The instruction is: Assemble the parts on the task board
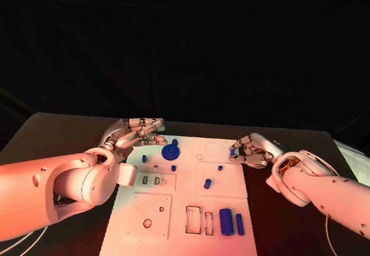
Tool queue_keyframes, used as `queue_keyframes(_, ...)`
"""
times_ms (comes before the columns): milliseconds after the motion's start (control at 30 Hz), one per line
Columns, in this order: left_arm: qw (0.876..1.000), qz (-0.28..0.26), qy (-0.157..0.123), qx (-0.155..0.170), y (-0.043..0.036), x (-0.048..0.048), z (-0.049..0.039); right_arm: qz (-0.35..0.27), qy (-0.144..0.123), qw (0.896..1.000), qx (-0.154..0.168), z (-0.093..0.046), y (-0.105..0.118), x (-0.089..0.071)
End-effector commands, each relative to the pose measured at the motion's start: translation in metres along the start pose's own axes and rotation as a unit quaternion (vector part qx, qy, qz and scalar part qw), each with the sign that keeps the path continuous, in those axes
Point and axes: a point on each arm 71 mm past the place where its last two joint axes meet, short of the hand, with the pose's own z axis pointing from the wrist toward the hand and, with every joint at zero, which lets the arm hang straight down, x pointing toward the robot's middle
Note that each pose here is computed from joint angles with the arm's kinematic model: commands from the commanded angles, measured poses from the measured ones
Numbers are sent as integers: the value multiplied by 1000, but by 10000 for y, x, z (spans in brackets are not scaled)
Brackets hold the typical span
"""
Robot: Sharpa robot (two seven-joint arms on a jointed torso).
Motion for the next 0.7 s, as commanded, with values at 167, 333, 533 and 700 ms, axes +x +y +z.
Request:
queue_keyframes(167,1000,-4,9,6,-11,33,-2,31,-15,999,-4,20,354,-20)
queue_keyframes(333,1000,-4,8,6,-9,26,2,24,3,999,-27,46,677,78)
queue_keyframes(533,1000,-3,6,6,-3,7,17,20,42,998,-52,102,1042,296)
queue_keyframes(700,1000,-2,4,6,6,-1,28,-24,43,997,-58,139,1307,480)
